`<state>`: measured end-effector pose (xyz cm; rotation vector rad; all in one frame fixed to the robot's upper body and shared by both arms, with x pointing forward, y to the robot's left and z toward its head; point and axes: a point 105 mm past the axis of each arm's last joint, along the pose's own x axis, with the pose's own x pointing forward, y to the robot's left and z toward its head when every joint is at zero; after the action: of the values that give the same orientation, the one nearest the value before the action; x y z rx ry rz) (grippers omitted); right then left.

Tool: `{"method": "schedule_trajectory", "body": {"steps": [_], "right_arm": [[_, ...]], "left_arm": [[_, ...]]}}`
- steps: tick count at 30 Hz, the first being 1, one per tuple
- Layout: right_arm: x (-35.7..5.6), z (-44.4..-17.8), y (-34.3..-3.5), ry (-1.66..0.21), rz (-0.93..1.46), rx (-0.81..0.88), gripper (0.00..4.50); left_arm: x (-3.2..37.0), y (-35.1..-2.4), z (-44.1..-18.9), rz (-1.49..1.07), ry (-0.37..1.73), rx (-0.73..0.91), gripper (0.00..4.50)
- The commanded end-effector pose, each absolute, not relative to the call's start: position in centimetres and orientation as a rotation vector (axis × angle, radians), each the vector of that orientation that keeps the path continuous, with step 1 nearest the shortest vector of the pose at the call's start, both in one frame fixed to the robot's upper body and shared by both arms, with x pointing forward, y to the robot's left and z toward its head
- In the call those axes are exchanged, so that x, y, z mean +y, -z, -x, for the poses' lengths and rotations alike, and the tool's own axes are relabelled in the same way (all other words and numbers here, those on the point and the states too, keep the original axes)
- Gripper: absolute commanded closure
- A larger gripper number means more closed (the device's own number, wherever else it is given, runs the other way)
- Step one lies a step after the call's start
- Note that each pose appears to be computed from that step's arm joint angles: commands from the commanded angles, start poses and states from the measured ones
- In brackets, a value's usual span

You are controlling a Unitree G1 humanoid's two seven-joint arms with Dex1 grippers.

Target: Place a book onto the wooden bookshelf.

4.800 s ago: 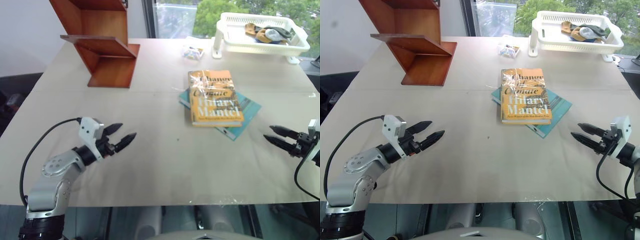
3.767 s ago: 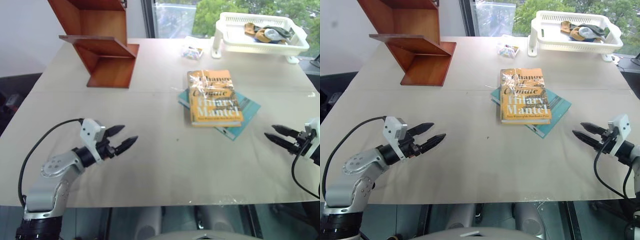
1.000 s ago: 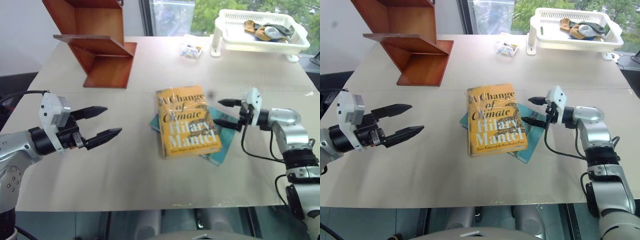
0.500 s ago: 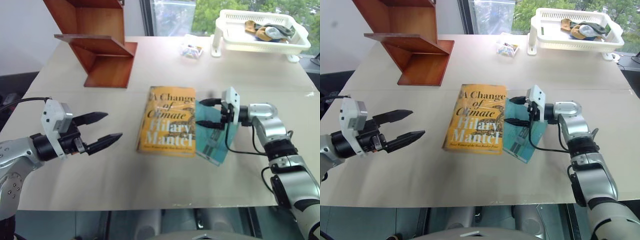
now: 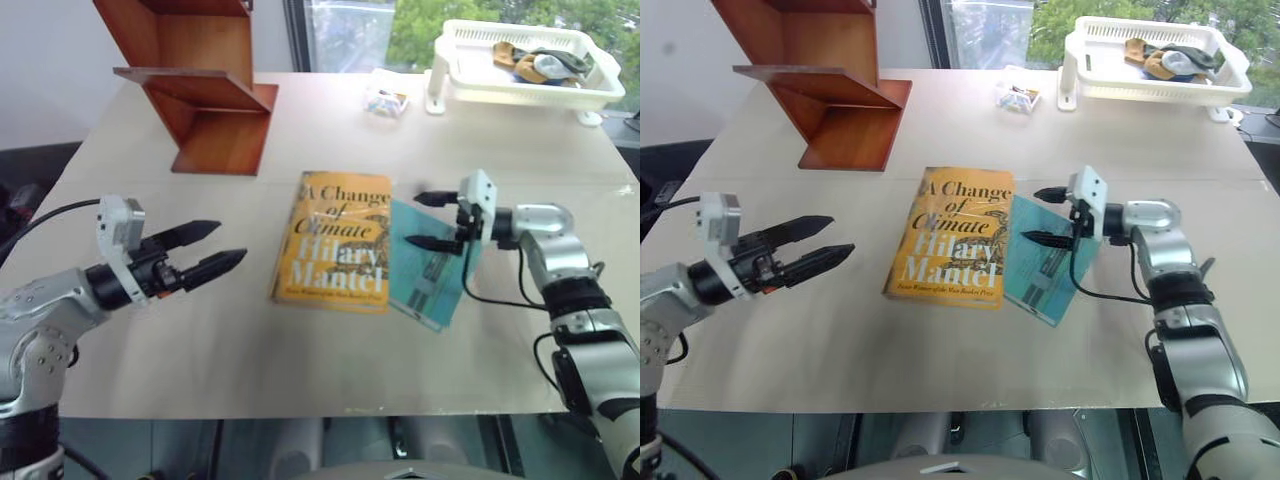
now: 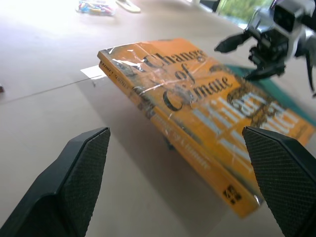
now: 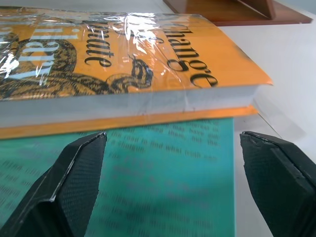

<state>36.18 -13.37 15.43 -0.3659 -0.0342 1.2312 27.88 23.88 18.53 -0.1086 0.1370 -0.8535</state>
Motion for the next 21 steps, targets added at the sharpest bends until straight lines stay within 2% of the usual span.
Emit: {"method": "schedule_trajectory", "body": {"steps": [1, 6, 9, 14, 21], "right_arm": [[-14.5, -34.4, -17.6, -1.245, 0.347, -0.096, 0.06], [-15.3, -32.5, -18.0, -1.232, 0.339, -0.083, 0.06], [-15.4, -32.4, -18.2, -1.173, 0.351, -0.095, 0.06], [-15.7, -34.8, -17.8, -0.996, 0.393, -0.087, 0.06], [-14.3, -37.1, -17.3, -0.980, 0.382, -0.078, 0.06]], "left_arm": [[24.9, -18.0, -30.0, 0.244, 0.853, 0.172, 0.00], [24.1, -16.6, -31.7, 0.308, 0.911, 0.268, 0.00], [23.5, -16.2, -32.2, 0.323, 0.943, 0.279, 0.00], [23.3, -16.6, -31.8, 0.320, 0.975, 0.270, 0.00], [22.0, -17.0, -30.1, 0.305, 1.067, 0.289, 0.00]]}}
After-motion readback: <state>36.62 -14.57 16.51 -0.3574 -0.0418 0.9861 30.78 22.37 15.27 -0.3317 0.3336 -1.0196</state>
